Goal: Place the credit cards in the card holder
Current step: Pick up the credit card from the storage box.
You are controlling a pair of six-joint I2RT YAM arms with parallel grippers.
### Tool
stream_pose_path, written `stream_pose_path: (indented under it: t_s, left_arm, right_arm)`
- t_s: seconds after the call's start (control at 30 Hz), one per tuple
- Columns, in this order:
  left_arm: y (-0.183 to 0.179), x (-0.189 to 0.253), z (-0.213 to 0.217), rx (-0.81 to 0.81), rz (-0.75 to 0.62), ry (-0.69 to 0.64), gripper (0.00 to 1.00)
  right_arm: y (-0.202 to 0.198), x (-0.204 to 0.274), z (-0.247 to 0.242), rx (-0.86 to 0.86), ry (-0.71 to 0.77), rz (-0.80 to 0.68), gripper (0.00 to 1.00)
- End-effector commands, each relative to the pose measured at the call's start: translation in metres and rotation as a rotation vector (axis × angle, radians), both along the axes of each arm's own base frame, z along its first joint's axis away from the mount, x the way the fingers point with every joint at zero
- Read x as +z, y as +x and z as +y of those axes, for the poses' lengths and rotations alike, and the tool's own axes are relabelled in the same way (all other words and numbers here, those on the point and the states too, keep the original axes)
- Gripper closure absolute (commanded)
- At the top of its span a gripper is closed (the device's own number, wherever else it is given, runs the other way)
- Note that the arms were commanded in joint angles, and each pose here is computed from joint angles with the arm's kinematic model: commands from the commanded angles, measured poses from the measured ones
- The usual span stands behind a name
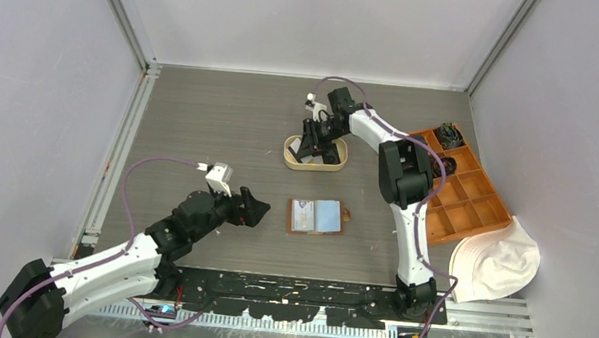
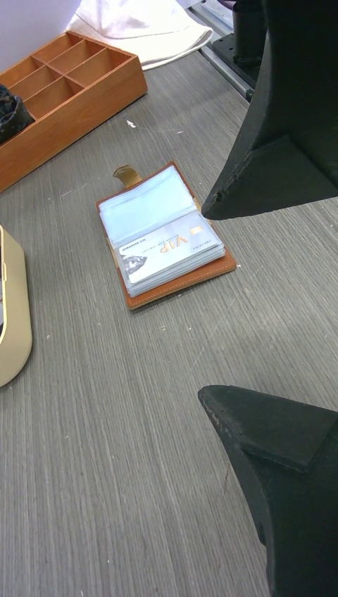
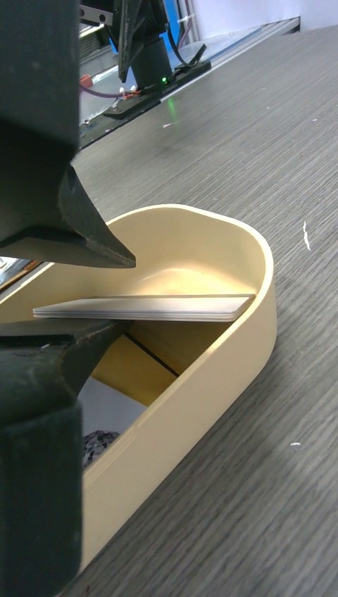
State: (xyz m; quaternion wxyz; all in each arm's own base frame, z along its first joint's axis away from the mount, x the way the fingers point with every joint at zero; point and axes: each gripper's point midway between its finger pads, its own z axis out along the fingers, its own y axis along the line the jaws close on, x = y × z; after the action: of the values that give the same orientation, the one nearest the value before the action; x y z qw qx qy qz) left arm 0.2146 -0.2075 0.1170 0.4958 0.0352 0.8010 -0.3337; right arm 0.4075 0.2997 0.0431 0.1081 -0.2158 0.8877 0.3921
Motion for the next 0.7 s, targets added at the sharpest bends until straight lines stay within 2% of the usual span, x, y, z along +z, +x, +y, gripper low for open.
stream_pose_path:
  t_s: [0.0, 0.4, 0.67]
  left_arm:
    - [0.006, 0.019, -0.007, -0.002, -0.043, -0.066, 0.14]
    - [0.005, 0.020, -0.007, -0.003, -0.040, -0.075, 0.14]
    - [0.006, 0.020, -0.008, -0.003, -0.034, -0.080, 0.15]
  right_arm:
    - [0.005, 0.009, 0.010, 0.005, 0.022, -0.004, 0.67]
    - [0.006, 0.017, 0.014, 0.002, 0.052, -0.004, 0.92]
    - [0.012, 0.050, 0.006, -0.004, 0.131, -0.037, 0.97]
